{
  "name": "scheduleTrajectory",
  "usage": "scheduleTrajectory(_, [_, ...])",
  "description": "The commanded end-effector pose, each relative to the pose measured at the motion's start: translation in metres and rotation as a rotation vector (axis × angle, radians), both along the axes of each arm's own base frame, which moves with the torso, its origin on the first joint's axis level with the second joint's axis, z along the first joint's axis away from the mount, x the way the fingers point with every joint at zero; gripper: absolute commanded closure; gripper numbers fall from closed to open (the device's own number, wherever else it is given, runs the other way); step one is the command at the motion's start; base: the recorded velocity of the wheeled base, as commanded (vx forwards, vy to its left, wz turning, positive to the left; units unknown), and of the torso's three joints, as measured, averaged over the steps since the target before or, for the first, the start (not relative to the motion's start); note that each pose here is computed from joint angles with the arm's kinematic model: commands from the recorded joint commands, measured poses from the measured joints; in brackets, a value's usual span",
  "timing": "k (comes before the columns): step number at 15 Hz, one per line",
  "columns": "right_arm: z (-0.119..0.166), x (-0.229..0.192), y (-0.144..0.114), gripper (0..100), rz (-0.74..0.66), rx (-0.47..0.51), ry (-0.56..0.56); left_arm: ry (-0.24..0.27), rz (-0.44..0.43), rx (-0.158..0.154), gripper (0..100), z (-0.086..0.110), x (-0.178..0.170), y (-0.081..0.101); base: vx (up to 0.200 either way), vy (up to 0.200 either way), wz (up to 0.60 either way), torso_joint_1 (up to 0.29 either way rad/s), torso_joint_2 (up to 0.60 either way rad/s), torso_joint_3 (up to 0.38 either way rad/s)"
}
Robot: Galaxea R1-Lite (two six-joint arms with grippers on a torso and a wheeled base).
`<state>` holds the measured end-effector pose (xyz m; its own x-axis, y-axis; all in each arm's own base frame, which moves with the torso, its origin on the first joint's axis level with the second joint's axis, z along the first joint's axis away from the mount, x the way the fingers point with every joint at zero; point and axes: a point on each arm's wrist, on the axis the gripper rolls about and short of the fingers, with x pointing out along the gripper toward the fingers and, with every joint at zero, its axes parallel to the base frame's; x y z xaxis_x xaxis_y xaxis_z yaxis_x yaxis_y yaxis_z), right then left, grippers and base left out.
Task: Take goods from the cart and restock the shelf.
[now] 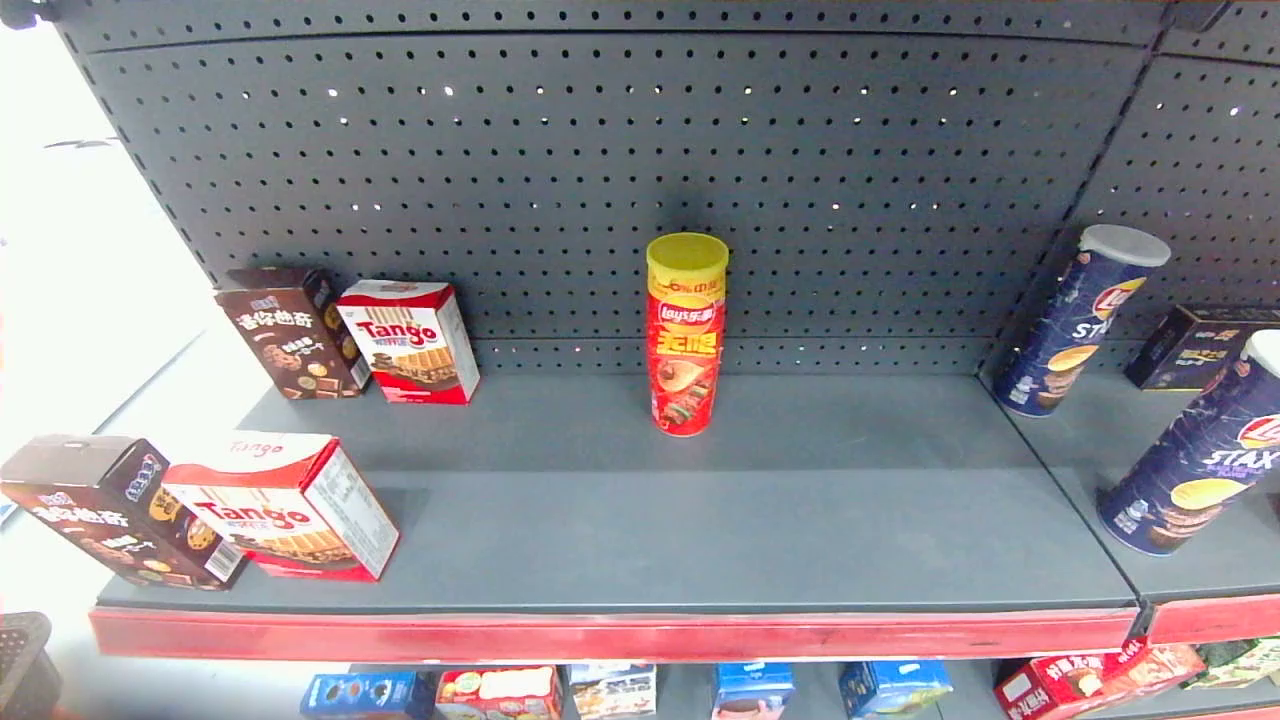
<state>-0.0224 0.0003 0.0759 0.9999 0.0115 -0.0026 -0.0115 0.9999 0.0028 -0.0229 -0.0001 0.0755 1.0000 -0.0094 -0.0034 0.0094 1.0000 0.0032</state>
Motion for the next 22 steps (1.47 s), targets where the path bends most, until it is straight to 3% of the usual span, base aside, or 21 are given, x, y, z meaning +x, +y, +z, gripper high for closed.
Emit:
scheduleTrajectory(1, [0.0,0.0001,0.0,0,0.001,0.0,0.001,0.0,0.0,0.0,0,0.0,0.0,0.0,0.0,0.0,0.0,0.0,0.0,0.0])
scheduleTrajectory(13, [0.0,0.0001,0.0,0,-0.001,-0.001,0.001,0.0,0.0,0.0,0,0.0,0.0,0.0,0.0,0.0,0.0,0.0,0.0,0.0])
scheduleTrajectory(22, [0.0,0.0001,0.0001,0,0.001,-0.003,0.0,0.0,0.0,0.0,0,0.0,0.0,0.0,0.0,0.0,0.6,0.004,0.0,0.003])
